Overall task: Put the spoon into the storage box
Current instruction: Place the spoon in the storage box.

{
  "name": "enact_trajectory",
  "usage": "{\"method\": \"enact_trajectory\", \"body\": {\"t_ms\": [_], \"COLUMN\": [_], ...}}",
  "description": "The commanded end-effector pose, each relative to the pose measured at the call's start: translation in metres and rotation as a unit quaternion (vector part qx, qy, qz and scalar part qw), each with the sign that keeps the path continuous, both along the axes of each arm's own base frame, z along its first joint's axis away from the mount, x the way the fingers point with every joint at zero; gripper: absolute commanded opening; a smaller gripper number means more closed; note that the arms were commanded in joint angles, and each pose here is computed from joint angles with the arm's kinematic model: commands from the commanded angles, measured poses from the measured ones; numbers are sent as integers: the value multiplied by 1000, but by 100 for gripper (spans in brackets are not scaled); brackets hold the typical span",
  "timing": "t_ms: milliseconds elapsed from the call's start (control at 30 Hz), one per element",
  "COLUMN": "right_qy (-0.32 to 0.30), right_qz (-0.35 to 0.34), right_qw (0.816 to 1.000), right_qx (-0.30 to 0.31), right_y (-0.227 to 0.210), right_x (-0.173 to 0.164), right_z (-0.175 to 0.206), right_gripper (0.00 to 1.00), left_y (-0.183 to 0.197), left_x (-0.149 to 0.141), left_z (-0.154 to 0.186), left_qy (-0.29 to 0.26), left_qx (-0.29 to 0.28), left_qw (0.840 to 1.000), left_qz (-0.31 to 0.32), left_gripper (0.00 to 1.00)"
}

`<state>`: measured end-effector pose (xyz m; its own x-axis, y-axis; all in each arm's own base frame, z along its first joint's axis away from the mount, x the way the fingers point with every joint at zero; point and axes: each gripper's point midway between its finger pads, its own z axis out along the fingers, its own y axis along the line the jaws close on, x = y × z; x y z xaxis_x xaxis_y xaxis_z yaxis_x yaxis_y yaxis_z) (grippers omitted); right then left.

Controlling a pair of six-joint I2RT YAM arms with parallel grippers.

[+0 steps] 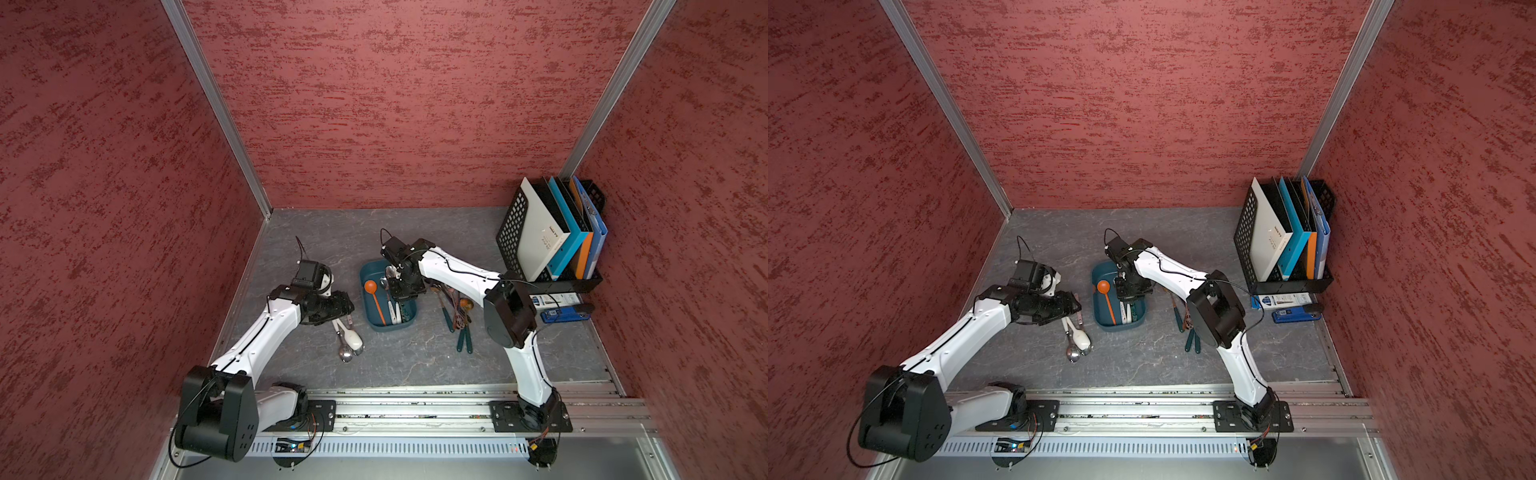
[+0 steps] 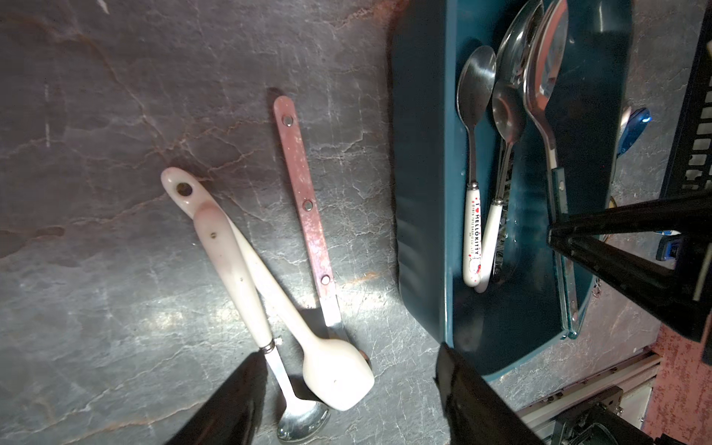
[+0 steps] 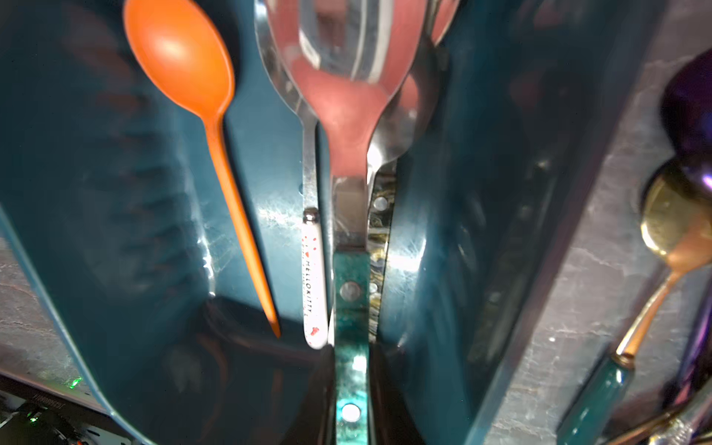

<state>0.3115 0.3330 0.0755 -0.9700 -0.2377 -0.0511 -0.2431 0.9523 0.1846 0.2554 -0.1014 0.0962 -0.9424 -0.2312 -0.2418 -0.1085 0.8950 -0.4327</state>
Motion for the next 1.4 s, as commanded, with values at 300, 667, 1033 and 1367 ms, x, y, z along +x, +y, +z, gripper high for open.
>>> {"method": "enact_trajectory", "body": {"t_ms": [300,667,1033,1367], "right_qy": [42,56,74,-37], "right_qz": [6,9,13,37], "right_qw": [999,998,997,999], "right_qx": [-18,-18,-17,4], "right_y": [4,5,6,-4], "right_x": [-5,-9,-13,5], "right_z": [-15,-25,-35,29], "right_gripper": [15,17,22,31], "left_y": [-9,-11,-15,-21], "left_x": [-2,-4,-6,0], "left_z": [3,5,10,16], "left_qy": [0,3,5,1], "left_qx": [-10,-7,5,29], "left_qw": [1000,1000,1000,999], "left_qz": [-16,-16,-21,-42], "left_gripper": [73,73,73,73]}}
